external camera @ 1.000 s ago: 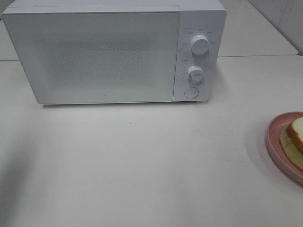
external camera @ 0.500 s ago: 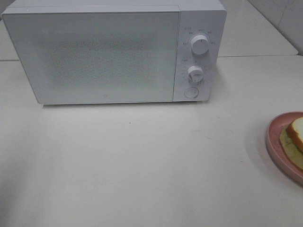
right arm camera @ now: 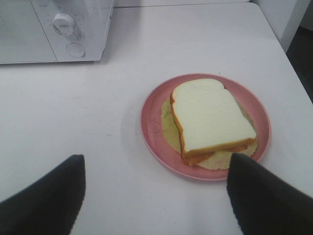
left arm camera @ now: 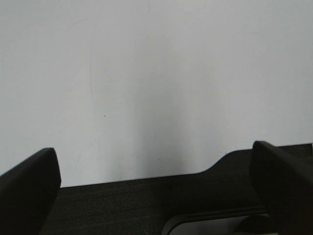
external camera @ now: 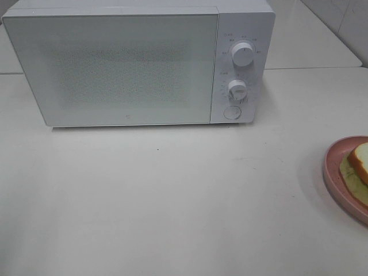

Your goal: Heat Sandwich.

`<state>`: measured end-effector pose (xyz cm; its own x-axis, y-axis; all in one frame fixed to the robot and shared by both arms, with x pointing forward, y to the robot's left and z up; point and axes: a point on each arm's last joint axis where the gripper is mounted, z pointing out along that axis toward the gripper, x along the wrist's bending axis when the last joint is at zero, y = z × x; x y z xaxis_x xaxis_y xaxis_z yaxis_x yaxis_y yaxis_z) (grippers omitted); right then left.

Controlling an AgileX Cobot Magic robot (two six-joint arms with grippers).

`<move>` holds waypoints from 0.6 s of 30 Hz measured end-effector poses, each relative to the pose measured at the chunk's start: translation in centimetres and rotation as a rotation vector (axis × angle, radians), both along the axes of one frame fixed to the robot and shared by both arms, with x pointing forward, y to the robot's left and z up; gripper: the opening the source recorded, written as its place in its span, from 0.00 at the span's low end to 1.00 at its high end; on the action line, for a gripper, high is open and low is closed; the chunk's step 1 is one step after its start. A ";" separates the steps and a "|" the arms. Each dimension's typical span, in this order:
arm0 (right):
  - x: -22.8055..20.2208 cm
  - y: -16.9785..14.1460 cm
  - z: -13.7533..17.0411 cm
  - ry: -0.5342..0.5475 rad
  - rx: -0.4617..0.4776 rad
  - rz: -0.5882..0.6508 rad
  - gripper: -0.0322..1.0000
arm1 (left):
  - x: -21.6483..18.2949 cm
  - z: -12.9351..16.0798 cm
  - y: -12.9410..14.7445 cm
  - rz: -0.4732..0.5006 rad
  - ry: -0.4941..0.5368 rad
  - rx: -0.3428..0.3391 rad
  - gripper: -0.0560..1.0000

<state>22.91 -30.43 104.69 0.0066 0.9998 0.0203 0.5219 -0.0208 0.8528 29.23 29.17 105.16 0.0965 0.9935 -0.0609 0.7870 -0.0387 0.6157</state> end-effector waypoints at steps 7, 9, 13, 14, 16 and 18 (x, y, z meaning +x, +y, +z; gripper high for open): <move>0.0 0.0 0.0 0.000 0.000 0.000 0.77 | -1.1 -0.5 0.2 0.009 -0.115 0.013 0.99; 0.0 0.0 0.0 0.000 0.000 0.000 0.77 | -1.5 -0.4 0.3 0.011 -0.156 0.015 0.99; 0.0 0.0 0.0 0.000 0.000 0.000 0.77 | -2.5 -0.2 0.3 0.012 -0.225 0.011 0.99; 0.0 0.0 0.0 0.000 0.000 0.000 0.77 | -2.8 -0.1 0.3 0.012 -0.244 0.011 0.99; 0.0 0.0 0.0 0.000 0.000 0.000 0.77 | -3.5 0.0 0.4 0.013 -0.294 0.008 0.99; 0.0 0.0 0.0 0.000 0.000 0.000 0.77 | -3.8 0.0 0.4 0.013 -0.313 0.007 0.99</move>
<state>22.91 -30.43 104.69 0.0066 0.9998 0.0203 0.5219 -0.0208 0.8528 25.41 29.53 105.18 0.0966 0.9951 -0.0230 0.5595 -0.0352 0.8281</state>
